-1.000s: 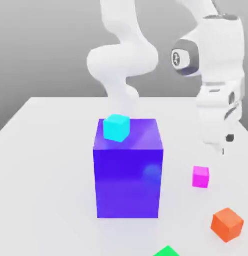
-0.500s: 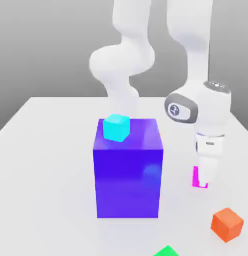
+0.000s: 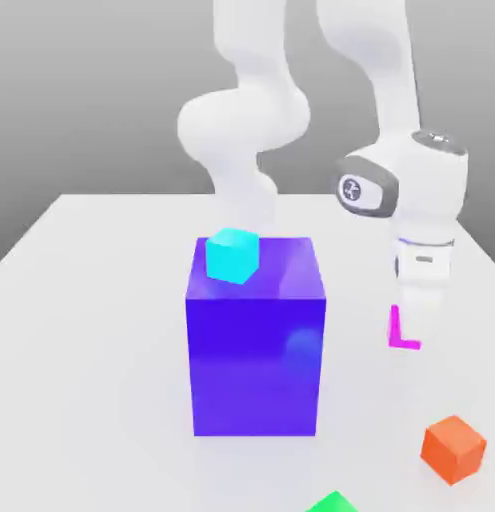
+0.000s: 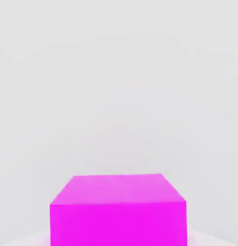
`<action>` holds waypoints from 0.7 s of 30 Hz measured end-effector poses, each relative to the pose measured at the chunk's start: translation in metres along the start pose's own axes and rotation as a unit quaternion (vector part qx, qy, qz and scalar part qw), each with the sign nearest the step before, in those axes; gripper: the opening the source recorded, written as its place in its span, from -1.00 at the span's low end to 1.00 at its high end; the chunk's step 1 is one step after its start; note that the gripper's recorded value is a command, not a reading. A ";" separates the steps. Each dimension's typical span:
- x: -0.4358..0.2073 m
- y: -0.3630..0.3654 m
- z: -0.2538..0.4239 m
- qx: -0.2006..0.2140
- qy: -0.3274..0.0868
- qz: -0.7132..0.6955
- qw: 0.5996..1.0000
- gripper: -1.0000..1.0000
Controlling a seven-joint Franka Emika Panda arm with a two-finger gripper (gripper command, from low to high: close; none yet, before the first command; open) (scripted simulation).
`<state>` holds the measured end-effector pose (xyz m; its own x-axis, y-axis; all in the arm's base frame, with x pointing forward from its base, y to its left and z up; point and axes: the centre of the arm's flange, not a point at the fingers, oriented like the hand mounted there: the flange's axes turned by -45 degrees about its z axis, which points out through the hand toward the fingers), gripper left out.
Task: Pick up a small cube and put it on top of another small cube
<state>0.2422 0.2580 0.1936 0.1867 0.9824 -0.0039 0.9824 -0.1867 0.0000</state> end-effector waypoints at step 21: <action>-0.107 0.319 0.005 0.001 0.002 0.170 0.985 1.00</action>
<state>0.5360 0.0937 0.1887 0.5052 0.8630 -0.0006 0.8630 -0.5052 -0.0018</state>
